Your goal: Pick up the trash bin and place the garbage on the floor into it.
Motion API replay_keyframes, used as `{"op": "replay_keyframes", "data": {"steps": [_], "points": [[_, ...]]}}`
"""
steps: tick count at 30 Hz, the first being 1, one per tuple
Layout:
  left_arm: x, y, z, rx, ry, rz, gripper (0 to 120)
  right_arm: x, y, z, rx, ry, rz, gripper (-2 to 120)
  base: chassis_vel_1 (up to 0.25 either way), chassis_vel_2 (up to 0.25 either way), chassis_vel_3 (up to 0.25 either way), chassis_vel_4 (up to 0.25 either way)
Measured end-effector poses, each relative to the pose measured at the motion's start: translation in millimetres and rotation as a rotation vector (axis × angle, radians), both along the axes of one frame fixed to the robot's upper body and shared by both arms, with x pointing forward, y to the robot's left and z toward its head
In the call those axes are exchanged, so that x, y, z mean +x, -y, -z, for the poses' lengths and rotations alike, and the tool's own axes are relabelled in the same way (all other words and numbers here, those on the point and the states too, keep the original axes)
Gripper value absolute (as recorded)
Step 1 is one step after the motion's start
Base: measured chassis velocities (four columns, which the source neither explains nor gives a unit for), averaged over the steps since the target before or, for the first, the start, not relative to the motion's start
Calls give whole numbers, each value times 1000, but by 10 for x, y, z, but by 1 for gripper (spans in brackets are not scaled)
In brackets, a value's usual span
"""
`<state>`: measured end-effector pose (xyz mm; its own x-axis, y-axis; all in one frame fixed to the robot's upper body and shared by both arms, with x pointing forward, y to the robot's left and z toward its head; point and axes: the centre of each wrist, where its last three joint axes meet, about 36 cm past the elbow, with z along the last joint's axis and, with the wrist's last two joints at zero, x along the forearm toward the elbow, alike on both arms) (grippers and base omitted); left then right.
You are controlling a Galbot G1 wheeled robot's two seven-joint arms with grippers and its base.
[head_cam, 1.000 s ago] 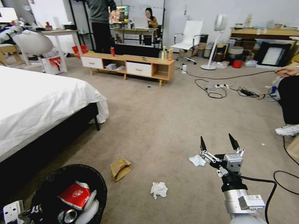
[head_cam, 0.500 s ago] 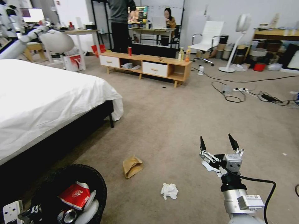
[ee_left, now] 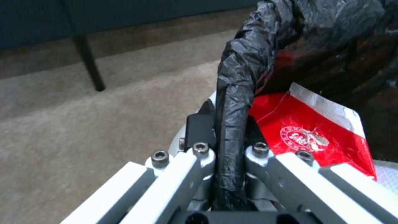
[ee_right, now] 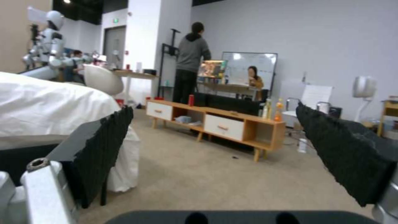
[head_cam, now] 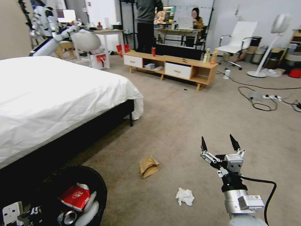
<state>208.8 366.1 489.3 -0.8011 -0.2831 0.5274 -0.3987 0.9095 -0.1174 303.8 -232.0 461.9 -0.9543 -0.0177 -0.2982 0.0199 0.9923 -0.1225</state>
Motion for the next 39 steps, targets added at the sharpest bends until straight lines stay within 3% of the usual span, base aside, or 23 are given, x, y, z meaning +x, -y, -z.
{"op": "replay_keyframes", "data": {"steps": [39], "points": [[88, -17, 98, 0, -4, 27, 3, -12, 36, 112, 21, 25, -8, 100, 11, 11, 9, 11]]}}
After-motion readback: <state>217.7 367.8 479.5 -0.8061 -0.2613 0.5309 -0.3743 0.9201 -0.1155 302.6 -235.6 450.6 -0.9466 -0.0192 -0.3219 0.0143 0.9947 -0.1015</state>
